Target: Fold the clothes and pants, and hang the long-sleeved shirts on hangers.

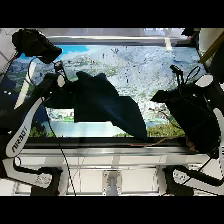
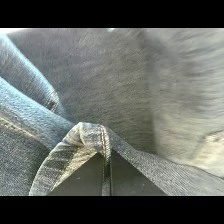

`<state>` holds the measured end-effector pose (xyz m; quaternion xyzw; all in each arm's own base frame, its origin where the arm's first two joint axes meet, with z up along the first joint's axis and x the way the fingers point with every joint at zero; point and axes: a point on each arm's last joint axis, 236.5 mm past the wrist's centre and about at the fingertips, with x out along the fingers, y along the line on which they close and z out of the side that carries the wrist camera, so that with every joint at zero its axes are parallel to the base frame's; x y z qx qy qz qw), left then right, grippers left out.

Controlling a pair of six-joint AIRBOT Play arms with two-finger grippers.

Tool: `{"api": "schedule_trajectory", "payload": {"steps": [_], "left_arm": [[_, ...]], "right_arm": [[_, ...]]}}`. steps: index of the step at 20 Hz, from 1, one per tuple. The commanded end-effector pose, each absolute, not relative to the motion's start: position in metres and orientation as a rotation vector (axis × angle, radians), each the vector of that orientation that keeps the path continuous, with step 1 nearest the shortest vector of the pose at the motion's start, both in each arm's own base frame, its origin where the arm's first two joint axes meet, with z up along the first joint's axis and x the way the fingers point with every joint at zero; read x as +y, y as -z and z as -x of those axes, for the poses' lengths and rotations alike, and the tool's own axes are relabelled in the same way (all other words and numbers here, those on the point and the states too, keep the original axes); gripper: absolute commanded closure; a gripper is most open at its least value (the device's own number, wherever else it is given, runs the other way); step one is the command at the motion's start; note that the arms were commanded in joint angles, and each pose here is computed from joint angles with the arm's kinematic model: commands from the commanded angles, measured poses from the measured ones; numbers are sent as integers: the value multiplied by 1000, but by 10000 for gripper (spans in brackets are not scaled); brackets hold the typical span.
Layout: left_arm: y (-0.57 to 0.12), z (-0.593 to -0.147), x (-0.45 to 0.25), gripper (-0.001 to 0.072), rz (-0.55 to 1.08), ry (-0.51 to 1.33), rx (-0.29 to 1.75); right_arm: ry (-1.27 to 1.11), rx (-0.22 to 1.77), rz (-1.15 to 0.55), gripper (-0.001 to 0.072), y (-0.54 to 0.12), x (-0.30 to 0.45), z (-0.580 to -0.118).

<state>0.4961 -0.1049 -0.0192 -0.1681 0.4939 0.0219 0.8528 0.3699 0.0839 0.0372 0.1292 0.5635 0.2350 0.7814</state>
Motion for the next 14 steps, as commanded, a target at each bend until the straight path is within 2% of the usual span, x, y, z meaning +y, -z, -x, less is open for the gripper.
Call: {"api": "schedule_trajectory", "payload": {"steps": [1,3,5,8,11,14], "left_arm": [[-28,-496,-81,694,254,-47,945],[-78,-477,-55,694,196,-83,889],[-130,-440,-9,695,64,-188,852],[-191,-340,84,695,-53,-465,892],[-250,-238,157,696,-9,-701,773],[-276,-160,194,696,40,-903,685]], "right_arm": [[-491,1229,-244,257,-34,78,-369],[-471,1230,-199,257,-36,69,-370],[-443,1205,-149,257,-43,59,-378],[-404,1095,-147,257,-66,55,-405],[-410,1007,-248,257,-78,67,-431],[-480,1080,-351,255,-45,99,-438]]}}
